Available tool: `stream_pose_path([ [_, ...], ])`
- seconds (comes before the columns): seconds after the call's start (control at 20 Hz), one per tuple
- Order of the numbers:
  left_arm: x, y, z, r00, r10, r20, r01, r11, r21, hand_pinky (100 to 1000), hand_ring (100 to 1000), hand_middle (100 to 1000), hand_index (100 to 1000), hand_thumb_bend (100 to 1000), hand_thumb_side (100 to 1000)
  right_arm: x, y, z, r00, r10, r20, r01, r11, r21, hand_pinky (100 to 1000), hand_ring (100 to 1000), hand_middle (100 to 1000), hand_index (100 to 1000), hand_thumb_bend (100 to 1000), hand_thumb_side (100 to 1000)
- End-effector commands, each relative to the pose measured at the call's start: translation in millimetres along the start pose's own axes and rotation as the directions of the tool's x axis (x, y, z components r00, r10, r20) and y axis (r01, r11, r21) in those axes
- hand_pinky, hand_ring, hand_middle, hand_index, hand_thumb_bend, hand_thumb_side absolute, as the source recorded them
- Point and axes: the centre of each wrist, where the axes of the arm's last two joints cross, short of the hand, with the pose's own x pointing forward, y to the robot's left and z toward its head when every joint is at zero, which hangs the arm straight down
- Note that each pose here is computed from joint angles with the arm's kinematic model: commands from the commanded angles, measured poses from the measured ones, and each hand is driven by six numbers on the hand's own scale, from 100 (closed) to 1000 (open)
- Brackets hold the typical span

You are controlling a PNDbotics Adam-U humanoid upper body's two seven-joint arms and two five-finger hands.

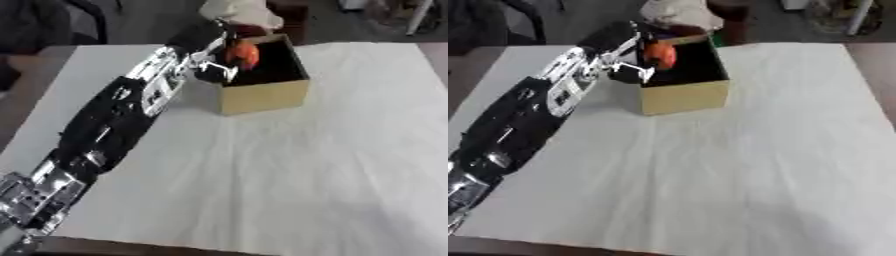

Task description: Pick up objects on the table and place them in the box.

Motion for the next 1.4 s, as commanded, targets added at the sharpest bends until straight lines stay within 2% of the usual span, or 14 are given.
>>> stream_pose_path([
  [0.05,1.5,12.1,-4.7,0.999,-0.040,0.012,0.039,0.999,0.035,742,626,624,802,100,243,3.5,-5.6,-3.1,1.000,0.013,0.016,-0.013,1.000,0.009,720,1000,743,965,100,470],
  [0.1,1.5,11.8,-4.8,0.999,-0.042,0.012,0.042,0.999,0.035,742,626,624,802,100,243,3.5,-5.6,-3.1,1.000,0.013,0.016,-0.013,1.000,0.009,720,1000,743,965,100,470],
  [0.15,3.0,14.3,-4.8,0.999,-0.051,0.018,0.050,0.997,0.050,766,701,742,919,219,422,3.7,-5.8,-3.2,1.000,0.014,0.017,-0.014,1.000,0.009,720,1000,743,965,100,470],
  [0.2,4.6,17.1,-4.1,0.998,-0.066,0.022,0.064,0.996,0.069,770,708,750,924,242,435,3.8,-5.9,-3.4,1.000,0.014,0.018,-0.014,1.000,0.009,720,1000,743,965,100,470],
  [0.25,5.9,19.5,-3.3,0.997,-0.075,0.023,0.073,0.994,0.085,779,723,766,938,325,492,3.8,-6.0,-3.4,1.000,0.014,0.018,-0.014,1.000,0.009,720,1000,743,965,100,470],
  [0.35,7.4,25.6,-0.8,0.997,-0.079,0.019,0.076,0.989,0.126,783,723,764,936,345,512,3.8,-6.1,-3.1,1.000,0.014,0.018,-0.015,1.000,0.007,720,1000,743,965,100,470],
  [0.6,8.6,53.7,16.8,0.999,0.024,0.035,-0.033,0.956,0.292,783,685,712,905,264,523,3.7,-6.8,-1.8,1.000,0.018,0.014,-0.018,1.000,0.001,720,1000,743,965,100,470],
  [0.65,9.3,60.9,22.6,0.998,0.050,0.046,-0.063,0.943,0.326,783,677,700,898,225,530,3.7,-6.9,-1.5,1.000,0.019,0.013,-0.019,1.000,-0.001,720,1000,743,965,100,470],
  [0.8,9.6,84.5,49.2,0.986,0.144,0.082,-0.166,0.878,0.449,785,664,676,884,163,542,3.9,-7.6,-1.8,1.000,0.023,0.014,-0.023,1.000,-0.007,720,1000,743,965,100,470],
  [0.95,7.8,99.9,76.9,0.966,0.232,0.113,-0.256,0.807,0.532,784,651,655,868,108,547,3.9,-8.1,-1.0,1.000,0.027,0.011,-0.026,1.000,-0.010,720,1000,743,965,100,470],
  [1.15,4.9,106.5,109.1,0.927,0.345,0.149,-0.360,0.705,0.611,786,641,638,862,100,563,4.1,-8.6,-0.9,0.999,0.032,0.010,-0.031,0.999,-0.017,720,1000,743,965,100,470],
  [1.3,7.5,99.8,127.2,0.886,0.426,0.183,-0.436,0.630,0.643,791,638,632,860,100,586,4.6,-9.3,-1.4,0.999,0.035,0.012,-0.035,0.999,-0.023,720,1000,743,965,100,470],
  [1.4,8.9,91.4,136.4,0.864,0.463,0.197,-0.469,0.598,0.650,794,638,631,860,100,601,4.8,-9.6,-1.5,0.999,0.037,0.013,-0.037,0.999,-0.026,720,1000,743,964,100,470],
])
